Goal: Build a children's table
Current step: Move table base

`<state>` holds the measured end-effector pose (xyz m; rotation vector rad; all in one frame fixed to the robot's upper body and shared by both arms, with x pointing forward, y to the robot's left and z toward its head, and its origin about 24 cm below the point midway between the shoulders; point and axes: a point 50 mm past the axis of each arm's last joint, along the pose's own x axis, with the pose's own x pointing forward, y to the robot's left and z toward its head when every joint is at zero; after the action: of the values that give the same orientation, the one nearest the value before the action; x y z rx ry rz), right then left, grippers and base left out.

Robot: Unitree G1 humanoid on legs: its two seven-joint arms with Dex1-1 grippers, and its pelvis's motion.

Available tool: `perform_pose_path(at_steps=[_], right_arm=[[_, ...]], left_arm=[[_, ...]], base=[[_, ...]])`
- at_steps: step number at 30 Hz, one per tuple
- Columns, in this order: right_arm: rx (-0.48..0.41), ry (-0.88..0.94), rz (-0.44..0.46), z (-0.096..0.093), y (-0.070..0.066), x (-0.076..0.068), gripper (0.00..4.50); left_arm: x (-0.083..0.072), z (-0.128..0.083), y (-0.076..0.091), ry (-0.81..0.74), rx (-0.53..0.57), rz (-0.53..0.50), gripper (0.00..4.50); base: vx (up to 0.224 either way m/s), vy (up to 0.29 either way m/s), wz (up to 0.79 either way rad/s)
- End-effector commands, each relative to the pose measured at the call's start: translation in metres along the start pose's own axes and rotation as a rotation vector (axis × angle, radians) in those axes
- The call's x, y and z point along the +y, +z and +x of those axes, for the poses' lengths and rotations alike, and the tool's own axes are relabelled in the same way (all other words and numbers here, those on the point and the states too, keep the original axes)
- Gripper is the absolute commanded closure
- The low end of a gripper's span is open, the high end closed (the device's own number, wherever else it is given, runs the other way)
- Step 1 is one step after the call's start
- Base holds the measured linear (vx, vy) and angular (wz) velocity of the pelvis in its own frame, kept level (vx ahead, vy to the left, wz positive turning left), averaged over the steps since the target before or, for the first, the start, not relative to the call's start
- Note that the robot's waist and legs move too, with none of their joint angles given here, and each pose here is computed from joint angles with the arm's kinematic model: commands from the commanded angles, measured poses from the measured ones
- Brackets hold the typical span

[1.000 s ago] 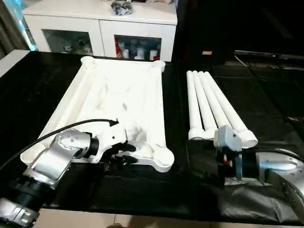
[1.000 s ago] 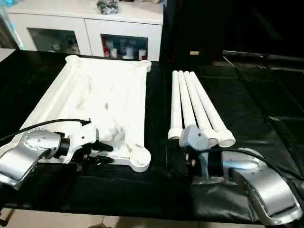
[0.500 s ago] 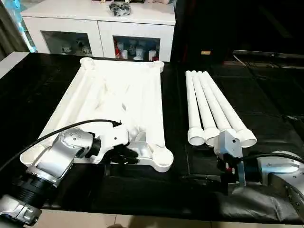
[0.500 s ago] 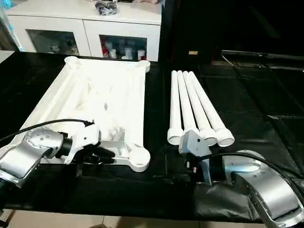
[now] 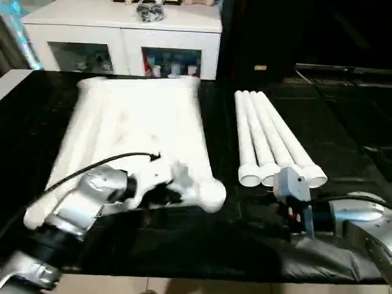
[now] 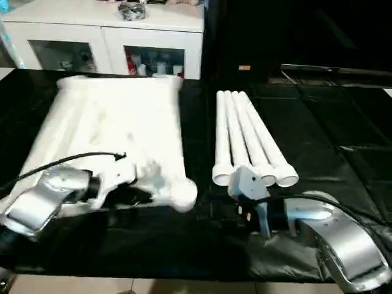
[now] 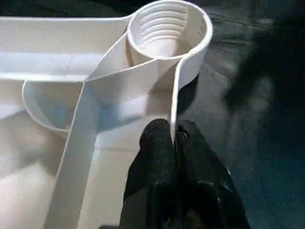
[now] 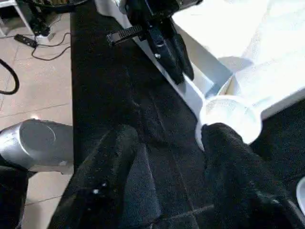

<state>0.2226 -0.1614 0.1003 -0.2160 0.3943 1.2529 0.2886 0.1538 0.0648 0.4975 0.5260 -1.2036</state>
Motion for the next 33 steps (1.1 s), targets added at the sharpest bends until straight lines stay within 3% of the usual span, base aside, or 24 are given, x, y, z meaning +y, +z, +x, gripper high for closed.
perform_pose_path(at_steps=[1,10,13,14,18,25,26,28,31,33], right_arm=[[-0.002,-0.011,-0.012,0.002,0.002,-0.003,2.36],[-0.032,-0.032,-0.027,0.003,0.008,-0.008,3.10],[-0.093,-0.058,-0.024,0.005,0.016,-0.011,3.19],[-0.117,-0.082,-0.017,0.007,0.019,-0.014,3.24],[-0.196,-0.207,0.034,0.014,0.029,-0.030,2.89],[-0.332,-0.446,0.164,0.041,0.054,-0.068,2.26],[-0.345,-0.474,0.161,0.053,0.064,-0.076,2.14],[-0.344,-0.477,0.156,0.055,0.066,-0.077,2.03],[-0.325,-0.569,0.071,0.068,0.074,-0.093,1.72],[-0.366,-0.578,0.058,0.072,0.078,-0.095,1.60]], left_arm=[[0.007,-0.008,-0.007,0.078,0.020,-0.031,4.50],[0.006,-0.010,-0.008,0.083,0.038,-0.039,4.50],[0.005,-0.011,-0.004,0.085,0.004,-0.004,4.50],[0.004,-0.013,-0.002,0.077,-0.018,-0.006,4.06],[0.002,-0.018,0.002,0.058,-0.048,0.003,3.92],[0.001,-0.040,0.011,0.064,-0.081,0.040,3.22],[0.000,-0.046,0.013,0.068,-0.081,0.042,3.16],[-0.001,-0.047,0.013,0.068,-0.081,0.042,3.10],[-0.002,-0.052,0.019,0.079,-0.092,0.049,2.77],[-0.003,-0.053,0.021,0.085,-0.099,0.052,2.67]], base=[[0.000,0.000,0.00],[0.000,0.000,0.00],[0.000,0.000,0.00],[0.000,0.000,0.00],[0.000,0.000,0.00],[0.000,0.000,0.00],[0.000,0.000,0.00],[0.000,0.000,0.00],[0.000,0.000,0.00],[0.000,0.000,0.00]])
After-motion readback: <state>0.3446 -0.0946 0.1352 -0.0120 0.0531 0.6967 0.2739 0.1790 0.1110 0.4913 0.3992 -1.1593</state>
